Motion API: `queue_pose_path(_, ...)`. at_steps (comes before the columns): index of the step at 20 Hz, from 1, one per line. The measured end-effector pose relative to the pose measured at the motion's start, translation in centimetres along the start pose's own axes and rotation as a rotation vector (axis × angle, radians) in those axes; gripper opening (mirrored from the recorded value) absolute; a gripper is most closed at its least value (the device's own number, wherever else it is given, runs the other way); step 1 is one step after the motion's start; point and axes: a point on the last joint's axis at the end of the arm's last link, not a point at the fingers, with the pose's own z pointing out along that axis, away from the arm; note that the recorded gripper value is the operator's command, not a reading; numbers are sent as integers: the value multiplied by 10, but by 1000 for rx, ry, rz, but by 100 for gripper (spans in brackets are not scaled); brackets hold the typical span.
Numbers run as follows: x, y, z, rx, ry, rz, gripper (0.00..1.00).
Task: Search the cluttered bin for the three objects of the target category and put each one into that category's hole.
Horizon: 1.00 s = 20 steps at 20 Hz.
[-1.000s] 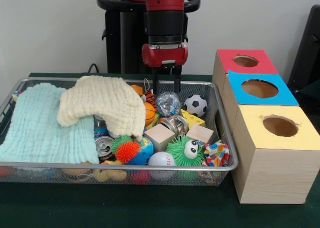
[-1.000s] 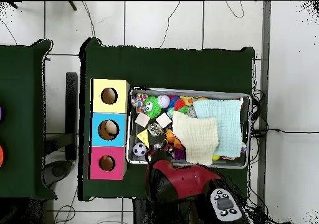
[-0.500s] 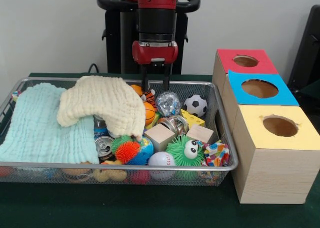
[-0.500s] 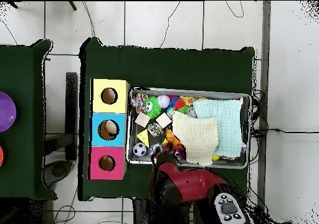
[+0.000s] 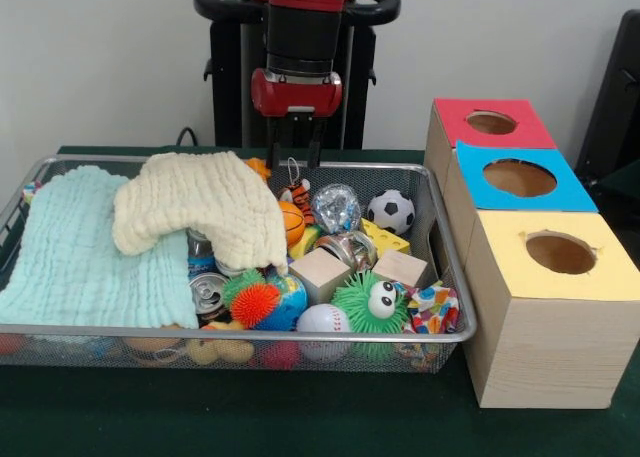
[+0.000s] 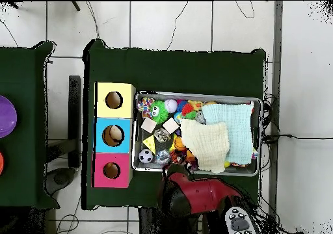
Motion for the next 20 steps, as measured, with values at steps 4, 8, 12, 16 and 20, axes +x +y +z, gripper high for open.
queue_pose_path(4, 6, 7, 4, -7, 18, -9, 100)
queue_pose_path(8, 15, 13, 12, -22, 37, -10, 100)
queue_pose_path(12, 23, 22, 24, -42, 29, -6, 100)
queue_pose_path(16, 28, 24, 32, -36, -19, -2, 100)
queue_pose_path(20, 35, 26, 39, -19, -78, -3, 100)
